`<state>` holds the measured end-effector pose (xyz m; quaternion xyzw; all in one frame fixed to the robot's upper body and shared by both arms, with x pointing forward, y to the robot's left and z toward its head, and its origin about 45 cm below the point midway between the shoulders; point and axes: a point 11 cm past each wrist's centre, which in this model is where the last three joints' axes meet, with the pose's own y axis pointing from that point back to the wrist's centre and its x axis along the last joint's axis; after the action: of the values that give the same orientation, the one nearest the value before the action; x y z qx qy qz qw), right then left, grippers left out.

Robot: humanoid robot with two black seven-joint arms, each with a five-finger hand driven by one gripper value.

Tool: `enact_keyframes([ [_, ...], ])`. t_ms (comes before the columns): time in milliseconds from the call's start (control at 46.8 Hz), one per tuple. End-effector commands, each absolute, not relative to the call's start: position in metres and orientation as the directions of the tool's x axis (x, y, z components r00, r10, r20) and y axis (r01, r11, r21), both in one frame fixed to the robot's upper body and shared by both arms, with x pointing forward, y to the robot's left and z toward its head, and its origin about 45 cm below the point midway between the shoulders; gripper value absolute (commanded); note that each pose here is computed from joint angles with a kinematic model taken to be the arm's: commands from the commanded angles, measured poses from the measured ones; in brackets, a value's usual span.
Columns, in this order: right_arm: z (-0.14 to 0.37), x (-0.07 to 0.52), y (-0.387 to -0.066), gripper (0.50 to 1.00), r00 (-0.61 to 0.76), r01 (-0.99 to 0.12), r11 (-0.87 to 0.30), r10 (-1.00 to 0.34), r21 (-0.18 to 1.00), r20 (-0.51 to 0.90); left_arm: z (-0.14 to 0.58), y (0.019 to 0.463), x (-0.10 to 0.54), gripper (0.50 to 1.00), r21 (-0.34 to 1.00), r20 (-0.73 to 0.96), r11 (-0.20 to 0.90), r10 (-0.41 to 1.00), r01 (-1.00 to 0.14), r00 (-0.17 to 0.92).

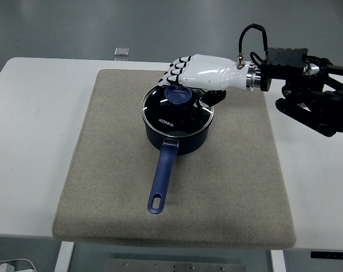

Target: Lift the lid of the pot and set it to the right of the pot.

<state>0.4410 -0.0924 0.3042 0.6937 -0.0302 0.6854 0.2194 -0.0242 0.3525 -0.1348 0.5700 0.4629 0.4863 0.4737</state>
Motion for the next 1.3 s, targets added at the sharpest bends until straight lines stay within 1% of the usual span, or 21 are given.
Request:
enact_keyframes([
  [0, 0.3017, 0.4385, -0.0912, 0.903, 0.061, -0.333, -0.903, 0.267, 0.272, 0.962, -0.1348, 0.3525, -0.0242, 1.000, 0.990, 0.116, -0.123, 0.988, 0.067, 0.099],
  [662, 0.3007, 0.4365, -0.0901, 0.903, 0.071, -0.326, -0.904, 0.267, 0.275, 0.961, -0.1348, 0.3525, -0.0242, 1.000, 0.990, 0.116, -0.123, 0.988, 0.067, 0.099],
  [748, 0.2998, 0.4357, -0.0892, 0.901, 0.073, -0.323, -0.905, 0.267, 0.275, 0.961, -0.1348, 0.3525, -0.0242, 1.000, 0.990, 0.116, -0.123, 0.988, 0.067, 0.099],
  [855, 0.2998, 0.4357, -0.0892, 0.885, 0.075, -0.324, -0.905, 0.266, 0.276, 0.961, -0.1348, 0.3525, -0.0242, 1.000, 0.990, 0.116, -0.123, 0.988, 0.067, 0.099],
  [919, 0.3005, 0.4365, -0.0901, 0.844, 0.074, -0.326, -0.904, 0.267, 0.277, 0.961, -0.1348, 0.3525, -0.0242, 1.000, 0.990, 0.116, -0.123, 0.988, 0.067, 0.099],
  [940, 0.3000, 0.4360, -0.0899, 0.793, 0.075, -0.325, -0.904, 0.269, 0.278, 0.960, -0.1348, 0.3525, -0.0242, 1.000, 0.990, 0.116, -0.123, 0.988, 0.067, 0.099],
  [962, 0.2999, 0.4360, -0.0899, 0.730, 0.076, -0.325, -0.904, 0.269, 0.279, 0.960, -0.1348, 0.3525, -0.0242, 1.000, 0.990, 0.116, -0.123, 0.988, 0.067, 0.099],
  [983, 0.2990, 0.4356, -0.0895, 0.681, 0.079, -0.323, -0.904, 0.270, 0.281, 0.960, -0.1348, 0.3525, -0.0242, 1.000, 0.990, 0.116, -0.123, 0.988, 0.067, 0.099],
  [1004, 0.2989, 0.4359, -0.0902, 0.644, 0.082, -0.325, -0.903, 0.271, 0.283, 0.959, -0.1348, 0.3525, -0.0242, 1.000, 0.990, 0.116, -0.123, 0.988, 0.067, 0.099],
  [1068, 0.2972, 0.4354, -0.0900, 0.564, 0.097, -0.322, -0.899, 0.281, 0.297, 0.955, -0.1348, 0.3525, -0.0242, 1.000, 0.990, 0.116, -0.123, 0.988, 0.067, 0.099],
  [1111, 0.2966, 0.4354, -0.0901, 0.500, 0.105, -0.321, -0.897, 0.285, 0.304, 0.953, -0.1348, 0.3525, -0.0242, 1.000, 0.990, 0.116, -0.123, 0.988, 0.067, 0.099],
  [1282, 0.2960, 0.4358, -0.0907, 0.500, 0.120, -0.322, -0.893, 0.291, 0.315, 0.949, -0.1348, 0.3525, -0.0242, 1.000, 0.990, 0.116, -0.123, 0.988, 0.067, 0.099],
])
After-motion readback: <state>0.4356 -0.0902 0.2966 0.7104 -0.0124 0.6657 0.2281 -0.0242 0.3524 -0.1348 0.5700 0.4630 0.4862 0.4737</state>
